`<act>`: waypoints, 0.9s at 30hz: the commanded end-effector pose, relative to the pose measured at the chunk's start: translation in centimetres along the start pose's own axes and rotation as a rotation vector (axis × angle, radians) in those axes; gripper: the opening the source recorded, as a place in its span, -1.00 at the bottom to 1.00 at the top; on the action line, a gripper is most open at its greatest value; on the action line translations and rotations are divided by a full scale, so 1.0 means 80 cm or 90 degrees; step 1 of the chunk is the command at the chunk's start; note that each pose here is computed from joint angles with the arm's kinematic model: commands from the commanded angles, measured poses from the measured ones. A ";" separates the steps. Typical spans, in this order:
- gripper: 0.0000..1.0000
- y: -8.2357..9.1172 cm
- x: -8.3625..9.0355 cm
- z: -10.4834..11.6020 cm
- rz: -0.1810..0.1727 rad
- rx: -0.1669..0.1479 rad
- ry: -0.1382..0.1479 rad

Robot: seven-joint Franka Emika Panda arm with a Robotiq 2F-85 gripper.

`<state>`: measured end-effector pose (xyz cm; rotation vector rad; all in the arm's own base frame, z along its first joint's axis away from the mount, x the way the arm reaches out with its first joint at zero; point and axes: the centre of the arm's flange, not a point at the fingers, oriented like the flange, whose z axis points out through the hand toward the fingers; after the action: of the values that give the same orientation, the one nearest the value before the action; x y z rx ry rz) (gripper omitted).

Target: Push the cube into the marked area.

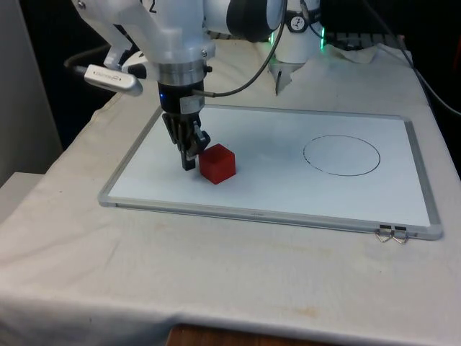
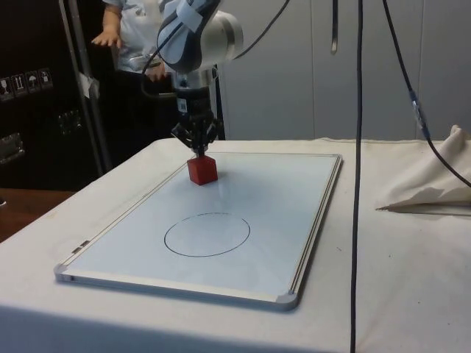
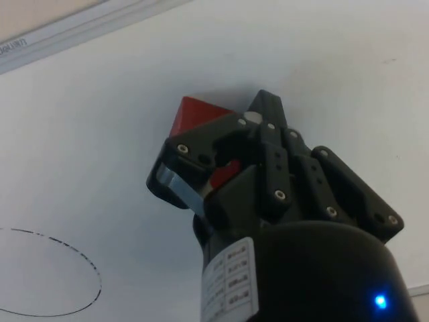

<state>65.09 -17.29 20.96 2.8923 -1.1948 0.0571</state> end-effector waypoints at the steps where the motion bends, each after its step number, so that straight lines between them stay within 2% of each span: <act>1: -0.99 -0.004 -0.003 0.000 -0.007 0.007 -0.005; 7: -0.99 -0.010 -0.008 0.001 -0.036 0.008 -0.008; 8: -0.99 -0.007 -0.004 0.001 -0.029 0.002 -0.003; 10: -0.99 -0.012 -0.011 0.002 -0.041 0.009 -0.011; 16: -0.99 -0.021 -0.021 0.003 -0.052 0.011 -0.026; 17: -0.99 -0.020 -0.018 0.005 -0.050 0.004 -0.021; 18: -0.99 -0.022 -0.022 0.003 -0.053 0.012 -0.029; 25: -0.99 -0.028 -0.036 0.005 -0.057 0.010 -0.056; 26: -0.99 -0.028 -0.033 0.006 -0.058 0.003 -0.053; 27: -0.99 -0.027 -0.038 0.005 -0.058 0.010 -0.061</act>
<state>64.75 -13.77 20.36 2.9773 -1.0727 -0.0749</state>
